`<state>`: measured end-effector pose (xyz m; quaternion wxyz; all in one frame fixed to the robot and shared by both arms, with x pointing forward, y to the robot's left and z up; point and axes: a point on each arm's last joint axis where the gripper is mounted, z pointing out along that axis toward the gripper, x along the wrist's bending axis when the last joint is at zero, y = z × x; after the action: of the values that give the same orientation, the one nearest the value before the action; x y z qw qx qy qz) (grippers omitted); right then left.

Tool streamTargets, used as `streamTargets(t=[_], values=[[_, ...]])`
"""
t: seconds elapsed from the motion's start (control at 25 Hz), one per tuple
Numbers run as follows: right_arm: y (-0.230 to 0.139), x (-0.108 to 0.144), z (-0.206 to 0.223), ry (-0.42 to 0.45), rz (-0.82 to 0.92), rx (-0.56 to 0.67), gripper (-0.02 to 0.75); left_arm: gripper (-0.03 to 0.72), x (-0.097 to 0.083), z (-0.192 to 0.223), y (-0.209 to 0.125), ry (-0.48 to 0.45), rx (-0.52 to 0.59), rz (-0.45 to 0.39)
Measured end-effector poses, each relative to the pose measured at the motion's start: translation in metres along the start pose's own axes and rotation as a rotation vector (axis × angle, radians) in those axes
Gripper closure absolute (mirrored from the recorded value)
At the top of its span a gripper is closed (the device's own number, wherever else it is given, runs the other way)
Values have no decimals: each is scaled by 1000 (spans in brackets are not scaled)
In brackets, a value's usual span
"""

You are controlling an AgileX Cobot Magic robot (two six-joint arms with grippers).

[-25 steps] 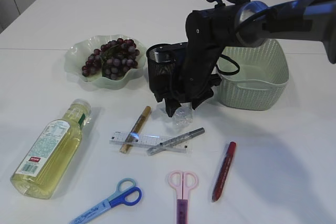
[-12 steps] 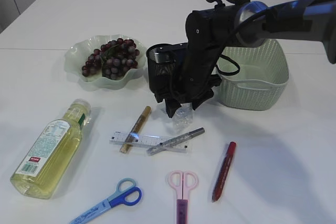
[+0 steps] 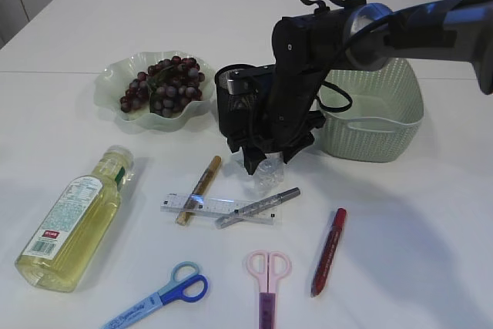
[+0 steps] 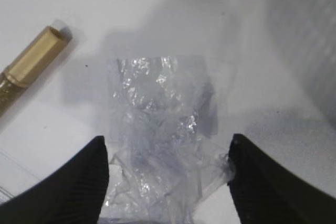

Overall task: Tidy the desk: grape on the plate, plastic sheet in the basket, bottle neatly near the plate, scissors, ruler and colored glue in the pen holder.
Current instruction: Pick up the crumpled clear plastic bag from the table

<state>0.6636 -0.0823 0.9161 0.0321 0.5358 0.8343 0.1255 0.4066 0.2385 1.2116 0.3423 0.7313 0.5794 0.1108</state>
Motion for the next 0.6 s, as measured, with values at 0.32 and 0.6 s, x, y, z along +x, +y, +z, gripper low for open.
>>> streamTargets(t=[0.32, 0.6], values=[[-1, 0, 3, 0, 0, 11, 319, 263, 0, 0, 0, 0, 0, 0], [-1, 0, 3, 2, 1, 15, 417, 263, 0, 0, 0, 0, 0, 0]])
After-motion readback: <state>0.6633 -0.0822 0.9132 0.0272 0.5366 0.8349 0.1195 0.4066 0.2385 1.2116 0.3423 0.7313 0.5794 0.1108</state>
